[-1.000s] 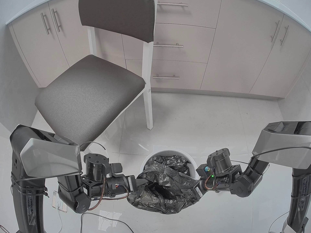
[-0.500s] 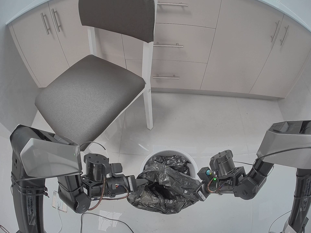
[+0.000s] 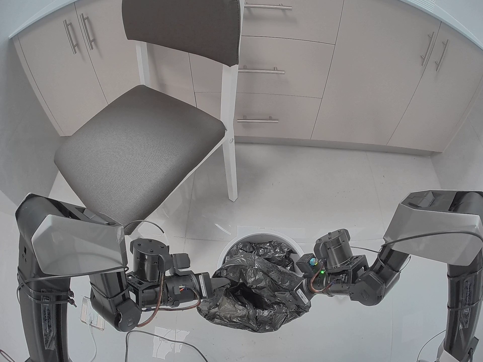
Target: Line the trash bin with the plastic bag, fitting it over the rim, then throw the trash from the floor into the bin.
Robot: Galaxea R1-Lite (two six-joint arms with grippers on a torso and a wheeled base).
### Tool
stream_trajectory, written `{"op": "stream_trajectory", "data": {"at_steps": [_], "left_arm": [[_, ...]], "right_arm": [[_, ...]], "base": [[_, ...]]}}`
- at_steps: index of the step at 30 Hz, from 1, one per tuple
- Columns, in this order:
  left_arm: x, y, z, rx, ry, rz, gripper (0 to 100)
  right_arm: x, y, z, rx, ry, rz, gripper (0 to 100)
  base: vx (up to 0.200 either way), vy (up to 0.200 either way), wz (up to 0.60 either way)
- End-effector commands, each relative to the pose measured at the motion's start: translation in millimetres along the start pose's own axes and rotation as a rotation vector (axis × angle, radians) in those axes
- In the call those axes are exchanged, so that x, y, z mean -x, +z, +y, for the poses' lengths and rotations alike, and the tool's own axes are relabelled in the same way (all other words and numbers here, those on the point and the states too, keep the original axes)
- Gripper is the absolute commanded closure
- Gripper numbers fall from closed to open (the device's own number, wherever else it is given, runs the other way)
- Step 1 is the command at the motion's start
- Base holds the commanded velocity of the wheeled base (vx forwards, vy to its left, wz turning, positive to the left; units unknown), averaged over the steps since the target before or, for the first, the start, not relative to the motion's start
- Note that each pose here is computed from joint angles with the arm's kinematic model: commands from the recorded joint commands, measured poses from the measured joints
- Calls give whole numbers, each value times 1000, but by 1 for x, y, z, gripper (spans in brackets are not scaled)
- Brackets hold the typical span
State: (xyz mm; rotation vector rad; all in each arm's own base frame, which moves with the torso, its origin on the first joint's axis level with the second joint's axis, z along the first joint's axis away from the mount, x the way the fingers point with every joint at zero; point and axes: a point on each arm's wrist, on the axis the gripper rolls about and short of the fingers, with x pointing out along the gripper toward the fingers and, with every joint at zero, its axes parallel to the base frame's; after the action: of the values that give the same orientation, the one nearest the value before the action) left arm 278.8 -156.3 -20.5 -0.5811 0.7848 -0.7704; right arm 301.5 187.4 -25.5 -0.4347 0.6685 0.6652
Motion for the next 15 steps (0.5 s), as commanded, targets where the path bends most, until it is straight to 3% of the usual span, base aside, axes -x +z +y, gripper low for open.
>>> {"op": "stream_trajectory", "data": {"at_steps": [1,13,14,15], "left_arm": [[0,0,0,-1,0,0,100],[0,0,0,-1,0,0,100],[0,0,0,-1,0,0,100],[0,0,0,-1,0,0,100]], "right_arm": [[-14,-3,2,3,6,10,0],[-22,-5,3,3,3,-10,0],[-22,-5,3,3,3,-10,100],[-22,-5,3,3,3,-10,100]], "base": [[0,0,0],[0,0,0],[0,0,0],[0,0,0]]}}
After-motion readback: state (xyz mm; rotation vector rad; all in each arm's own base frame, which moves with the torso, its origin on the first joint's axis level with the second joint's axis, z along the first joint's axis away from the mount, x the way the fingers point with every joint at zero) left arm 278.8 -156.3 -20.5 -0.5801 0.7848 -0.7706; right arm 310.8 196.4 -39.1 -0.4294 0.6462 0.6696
